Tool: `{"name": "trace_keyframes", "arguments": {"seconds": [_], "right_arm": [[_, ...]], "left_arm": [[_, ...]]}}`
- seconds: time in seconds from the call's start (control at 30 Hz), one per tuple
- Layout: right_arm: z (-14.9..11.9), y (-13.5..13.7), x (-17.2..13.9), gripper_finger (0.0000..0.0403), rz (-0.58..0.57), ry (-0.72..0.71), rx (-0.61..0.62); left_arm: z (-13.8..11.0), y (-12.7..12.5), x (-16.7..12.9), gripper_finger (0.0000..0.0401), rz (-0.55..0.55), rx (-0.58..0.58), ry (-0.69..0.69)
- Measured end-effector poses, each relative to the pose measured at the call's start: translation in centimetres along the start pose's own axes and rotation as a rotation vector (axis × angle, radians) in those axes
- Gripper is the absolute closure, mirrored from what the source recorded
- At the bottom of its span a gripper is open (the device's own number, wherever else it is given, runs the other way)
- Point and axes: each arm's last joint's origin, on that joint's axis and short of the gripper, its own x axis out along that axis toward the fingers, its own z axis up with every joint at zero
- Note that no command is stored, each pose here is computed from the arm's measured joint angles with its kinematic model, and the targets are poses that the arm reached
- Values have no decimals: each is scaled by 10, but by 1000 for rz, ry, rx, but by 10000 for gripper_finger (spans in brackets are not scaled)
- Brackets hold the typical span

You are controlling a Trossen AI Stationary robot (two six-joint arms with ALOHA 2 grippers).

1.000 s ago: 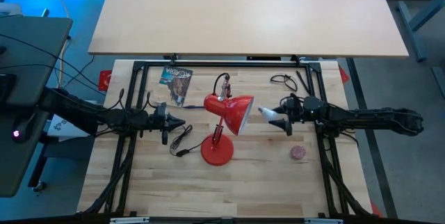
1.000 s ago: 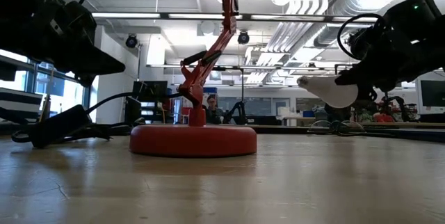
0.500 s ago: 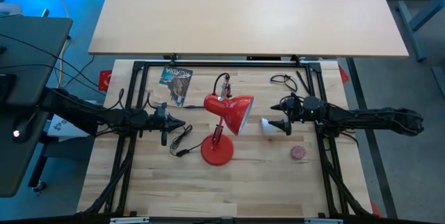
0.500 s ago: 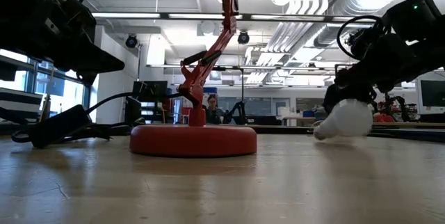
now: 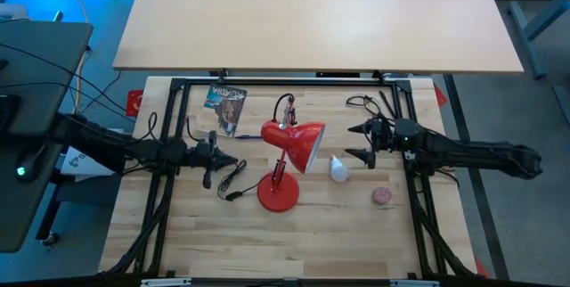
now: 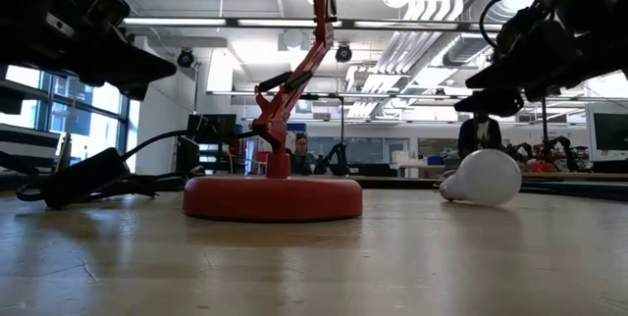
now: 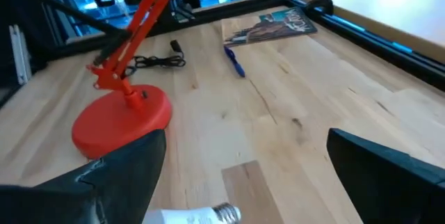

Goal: Screw lightbulb
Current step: Return to Home Position

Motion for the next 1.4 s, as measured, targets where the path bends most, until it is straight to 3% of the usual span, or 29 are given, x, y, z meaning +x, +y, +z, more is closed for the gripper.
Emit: {"name": "trace_keyframes", "arguments": {"seconds": [0.17, 0.4, 0.6, 0.87, 1.4], "right_arm": [[-12, 0, -3, 13, 9, 74, 71], [-28, 2, -3, 13, 0, 152, 115], [-35, 1, -4, 13, -15, 225, 182], [-34, 1, -5, 13, -14, 220, 181], [-4, 8, -43, 13, 84, -218, 142]], "left_arm": [[2, -3, 0, 401, -113, -53, -9], [-8, 3, 0, 401, 55, -156, 80], [-13, 3, -1, 401, 65, -146, 129], [-13, 3, -4, 401, 64, -146, 127], [0, 8, -30, 401, 15, -165, 1]]}}
